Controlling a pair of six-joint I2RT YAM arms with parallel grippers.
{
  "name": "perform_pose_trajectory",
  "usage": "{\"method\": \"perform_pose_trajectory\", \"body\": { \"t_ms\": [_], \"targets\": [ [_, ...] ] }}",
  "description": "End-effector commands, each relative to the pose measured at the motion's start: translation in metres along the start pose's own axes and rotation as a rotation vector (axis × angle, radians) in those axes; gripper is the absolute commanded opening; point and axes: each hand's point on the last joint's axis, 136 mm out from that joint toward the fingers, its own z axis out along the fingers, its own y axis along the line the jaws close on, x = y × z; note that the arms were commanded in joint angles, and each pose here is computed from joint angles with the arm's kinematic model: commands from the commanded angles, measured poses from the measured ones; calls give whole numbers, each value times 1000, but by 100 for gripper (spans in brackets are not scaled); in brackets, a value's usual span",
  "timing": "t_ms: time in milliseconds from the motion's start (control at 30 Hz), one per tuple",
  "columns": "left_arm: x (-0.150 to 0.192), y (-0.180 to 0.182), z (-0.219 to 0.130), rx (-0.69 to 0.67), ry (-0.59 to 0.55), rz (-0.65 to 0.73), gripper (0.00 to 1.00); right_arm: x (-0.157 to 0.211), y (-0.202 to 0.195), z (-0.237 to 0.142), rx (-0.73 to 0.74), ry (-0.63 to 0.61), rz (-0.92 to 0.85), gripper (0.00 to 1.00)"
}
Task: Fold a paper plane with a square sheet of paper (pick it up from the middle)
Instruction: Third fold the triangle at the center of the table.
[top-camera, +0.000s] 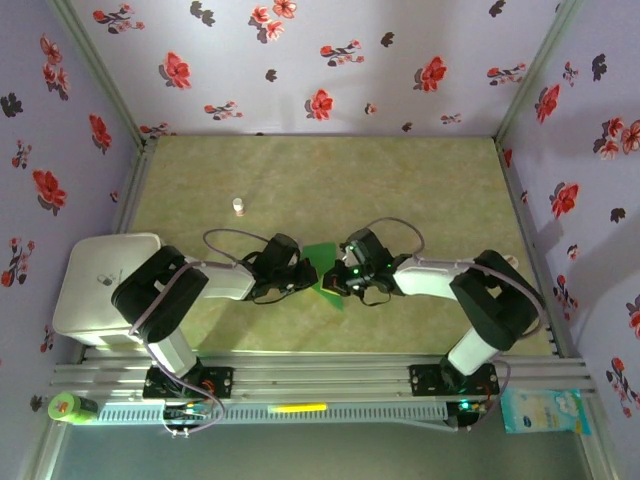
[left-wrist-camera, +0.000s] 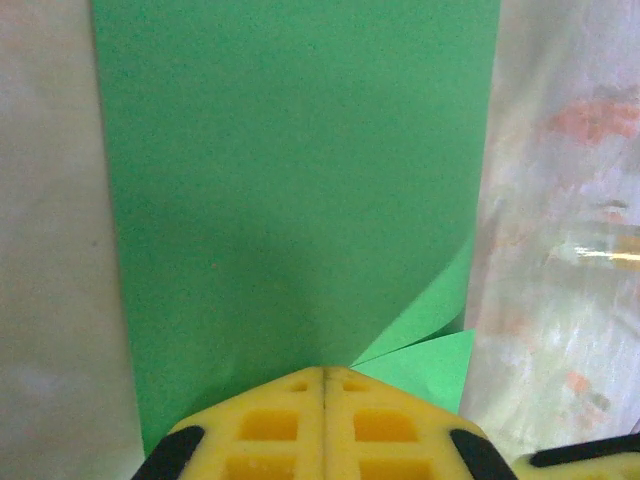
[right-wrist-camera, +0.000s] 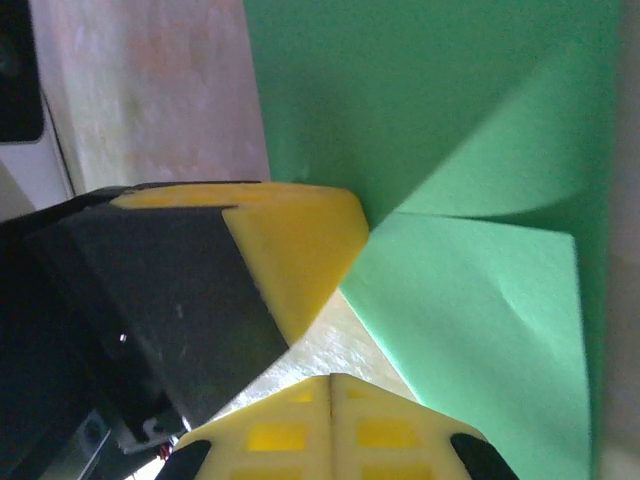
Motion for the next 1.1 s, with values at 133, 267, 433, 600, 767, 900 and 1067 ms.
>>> {"method": "perform_pose_trajectory", "body": {
  "t_ms": [133,267,433,600,767,900,1067],
  "targets": [
    [17,37,4,-119,45,-32,0,-2,-17,13,92,-6,13,0],
    [17,38,4,-120,46,-32,0,4,-31,17,120,9,28,0],
    [15,37,4,-117,44,-33,0,17,-52,11,164,21,47,0],
    [15,38,3,-120,43,-35,0,16,-32,-1,114,0,10,0],
    [14,38,2,-120,41,-36,0,11,-13,2,60,4,-12,0],
    [15,38,3,-121,44,-39,0,7,-12,15,50,12,2,0],
    [16,39,2,-122,49,-39,0,4,-2,24,27,15,-2,0]
  ]
}}
